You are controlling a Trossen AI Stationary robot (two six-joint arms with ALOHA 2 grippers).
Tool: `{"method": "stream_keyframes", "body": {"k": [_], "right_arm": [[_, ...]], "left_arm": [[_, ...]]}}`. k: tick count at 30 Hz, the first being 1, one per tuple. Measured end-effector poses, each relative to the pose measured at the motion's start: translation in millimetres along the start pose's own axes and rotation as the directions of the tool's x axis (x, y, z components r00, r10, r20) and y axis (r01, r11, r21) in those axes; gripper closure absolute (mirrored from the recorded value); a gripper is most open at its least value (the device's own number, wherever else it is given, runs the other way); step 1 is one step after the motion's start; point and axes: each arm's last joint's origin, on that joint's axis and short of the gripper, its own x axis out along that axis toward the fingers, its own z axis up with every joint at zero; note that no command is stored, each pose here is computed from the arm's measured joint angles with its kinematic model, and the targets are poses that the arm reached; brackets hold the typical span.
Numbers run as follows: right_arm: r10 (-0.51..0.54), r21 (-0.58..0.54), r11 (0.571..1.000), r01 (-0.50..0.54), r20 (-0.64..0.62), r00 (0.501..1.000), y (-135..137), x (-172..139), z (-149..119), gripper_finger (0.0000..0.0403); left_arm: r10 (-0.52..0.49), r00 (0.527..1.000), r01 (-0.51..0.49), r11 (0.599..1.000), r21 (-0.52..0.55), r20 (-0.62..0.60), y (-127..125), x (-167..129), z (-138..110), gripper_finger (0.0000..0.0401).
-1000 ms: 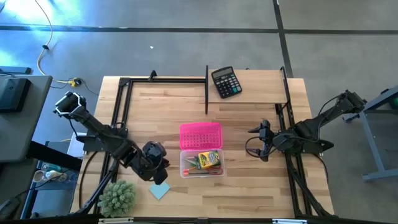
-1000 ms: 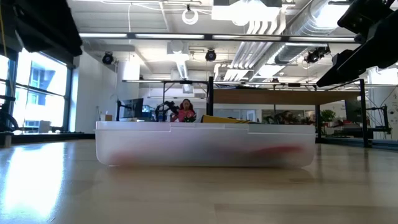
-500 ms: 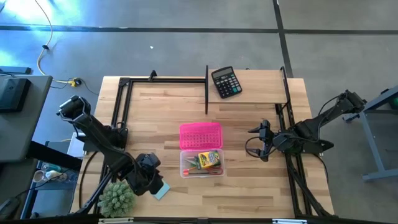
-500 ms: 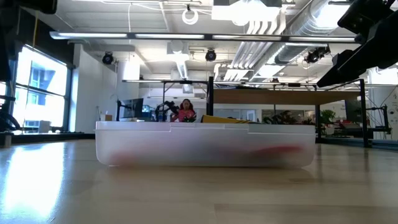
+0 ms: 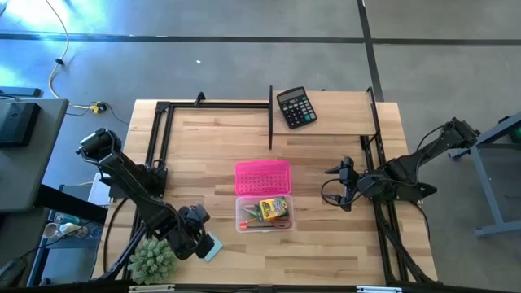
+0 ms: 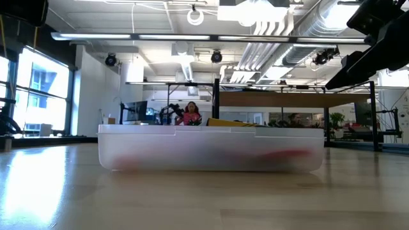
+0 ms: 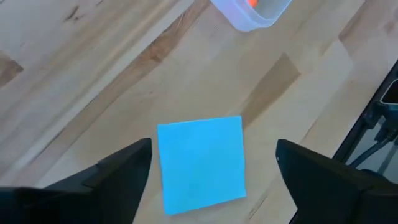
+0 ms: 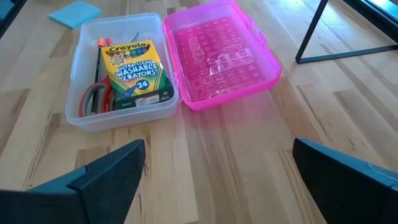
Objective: Pack school essentials
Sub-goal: Put the blue sticky notes into the supply box
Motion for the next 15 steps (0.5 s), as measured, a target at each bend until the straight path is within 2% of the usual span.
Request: {"method": "stream_keyframes", "body": {"k": [6,15], "right_arm": [[0.0,-0.001,1.0,0.0,-0.001,1.0,0.0,0.0,-0.1,0.0004],[0.0,-0.001,1.0,0.0,-0.001,1.0,0.0,0.0,-0.1,0.0004]], "left_arm": [[-0.027,0.999,0.026,1.0,-0.01,-0.023,-2.7,0.0,-0.7,0.0053],[-0.016,0.999,0.015,1.0,-0.01,-0.047,-4.2,4.7,-2.8,0.0052]]}}
